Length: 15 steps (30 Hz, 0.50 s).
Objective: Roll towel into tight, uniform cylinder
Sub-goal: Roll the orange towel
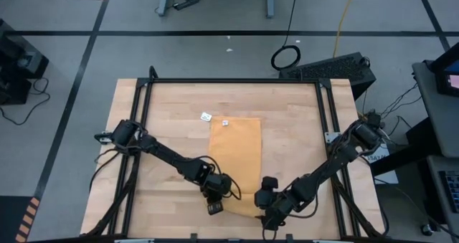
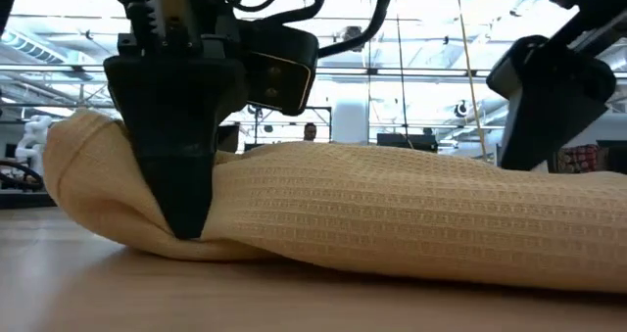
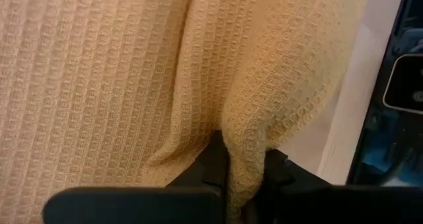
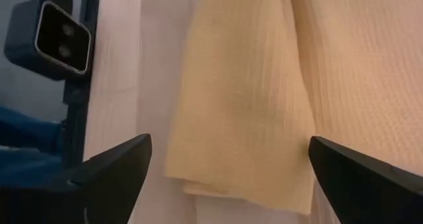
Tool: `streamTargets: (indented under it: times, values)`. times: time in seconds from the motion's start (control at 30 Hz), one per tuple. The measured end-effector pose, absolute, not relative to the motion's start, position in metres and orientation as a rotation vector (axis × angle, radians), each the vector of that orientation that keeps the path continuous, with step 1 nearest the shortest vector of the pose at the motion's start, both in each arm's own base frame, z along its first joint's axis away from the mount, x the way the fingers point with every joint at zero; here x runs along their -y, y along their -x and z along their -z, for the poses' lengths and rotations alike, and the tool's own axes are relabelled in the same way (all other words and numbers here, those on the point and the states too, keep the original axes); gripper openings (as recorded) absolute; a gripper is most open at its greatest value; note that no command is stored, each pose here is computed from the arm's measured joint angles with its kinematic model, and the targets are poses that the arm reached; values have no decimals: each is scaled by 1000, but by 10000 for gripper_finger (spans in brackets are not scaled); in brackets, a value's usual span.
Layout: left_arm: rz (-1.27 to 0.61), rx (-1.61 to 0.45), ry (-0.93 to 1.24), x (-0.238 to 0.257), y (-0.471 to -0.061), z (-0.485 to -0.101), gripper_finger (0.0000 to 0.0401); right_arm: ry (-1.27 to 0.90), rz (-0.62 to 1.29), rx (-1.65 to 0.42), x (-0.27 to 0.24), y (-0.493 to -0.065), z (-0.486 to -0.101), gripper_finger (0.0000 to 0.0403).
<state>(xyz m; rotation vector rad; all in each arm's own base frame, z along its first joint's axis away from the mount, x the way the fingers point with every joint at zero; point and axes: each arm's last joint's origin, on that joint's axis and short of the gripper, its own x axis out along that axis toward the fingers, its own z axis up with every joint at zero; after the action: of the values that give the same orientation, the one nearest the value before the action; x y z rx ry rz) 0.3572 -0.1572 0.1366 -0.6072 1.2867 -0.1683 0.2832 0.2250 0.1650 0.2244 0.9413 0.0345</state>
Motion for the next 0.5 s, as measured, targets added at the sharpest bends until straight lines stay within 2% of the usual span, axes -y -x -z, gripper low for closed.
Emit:
streamTargets:
  times: [0.23, 0.5]
  values:
    - [154, -1284, 635, 152, -360, -137, 38, -225, -40, -936, -226, -284, -164, 400]
    - [156, -1273, 664, 142, -365, -138, 38, -160, -37, -963, -228, -288, -144, 400]
